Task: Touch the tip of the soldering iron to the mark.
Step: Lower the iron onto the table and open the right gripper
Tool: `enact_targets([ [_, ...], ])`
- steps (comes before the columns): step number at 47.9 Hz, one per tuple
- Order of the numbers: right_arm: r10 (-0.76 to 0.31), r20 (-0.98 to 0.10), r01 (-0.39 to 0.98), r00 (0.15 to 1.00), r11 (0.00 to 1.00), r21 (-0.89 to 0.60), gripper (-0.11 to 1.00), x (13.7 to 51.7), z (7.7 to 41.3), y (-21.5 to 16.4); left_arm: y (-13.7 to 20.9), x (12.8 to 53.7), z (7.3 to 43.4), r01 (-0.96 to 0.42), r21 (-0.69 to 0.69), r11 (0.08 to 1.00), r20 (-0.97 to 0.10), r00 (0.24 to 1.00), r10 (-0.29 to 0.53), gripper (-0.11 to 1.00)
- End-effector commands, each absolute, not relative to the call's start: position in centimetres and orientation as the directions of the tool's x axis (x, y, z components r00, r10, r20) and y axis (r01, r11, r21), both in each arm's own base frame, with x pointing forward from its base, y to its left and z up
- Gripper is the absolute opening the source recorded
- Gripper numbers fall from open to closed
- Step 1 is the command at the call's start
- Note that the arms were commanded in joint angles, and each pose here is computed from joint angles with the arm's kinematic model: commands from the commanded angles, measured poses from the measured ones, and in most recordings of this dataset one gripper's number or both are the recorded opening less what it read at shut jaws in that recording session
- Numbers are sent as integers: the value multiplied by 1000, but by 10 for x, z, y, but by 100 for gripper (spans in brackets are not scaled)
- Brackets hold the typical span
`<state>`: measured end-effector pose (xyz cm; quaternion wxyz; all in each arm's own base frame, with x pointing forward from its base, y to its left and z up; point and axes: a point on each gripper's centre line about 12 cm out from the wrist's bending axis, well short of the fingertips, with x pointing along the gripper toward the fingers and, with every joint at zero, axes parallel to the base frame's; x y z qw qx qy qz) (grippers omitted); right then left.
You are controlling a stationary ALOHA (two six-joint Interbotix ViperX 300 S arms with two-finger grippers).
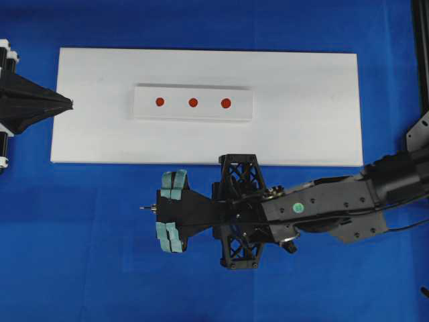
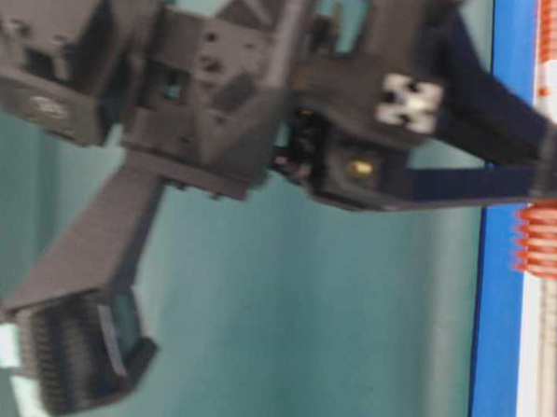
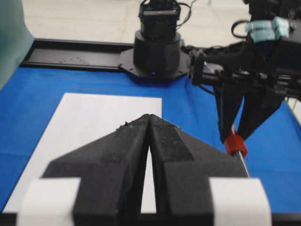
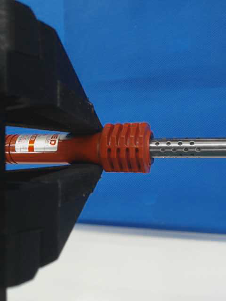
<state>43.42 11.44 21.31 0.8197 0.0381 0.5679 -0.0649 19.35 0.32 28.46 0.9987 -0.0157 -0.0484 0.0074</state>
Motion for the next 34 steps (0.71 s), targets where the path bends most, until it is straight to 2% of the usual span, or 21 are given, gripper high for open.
enact_targets([
  [1, -29, -922, 147, 387, 989, 31, 6, 437, 215, 118, 3, 195, 290, -12, -35, 999, 115, 993, 16, 0],
  [15, 34, -902, 149, 431, 983, 108, 6, 448, 170, 126, 3, 195, 290, -11, -35, 999, 113, 993, 15, 0],
  [34, 63, -898, 169, 436, 974, 150, 6, 455, 131, 132, 3, 195, 290, -12, -35, 999, 112, 994, 16, 0],
])
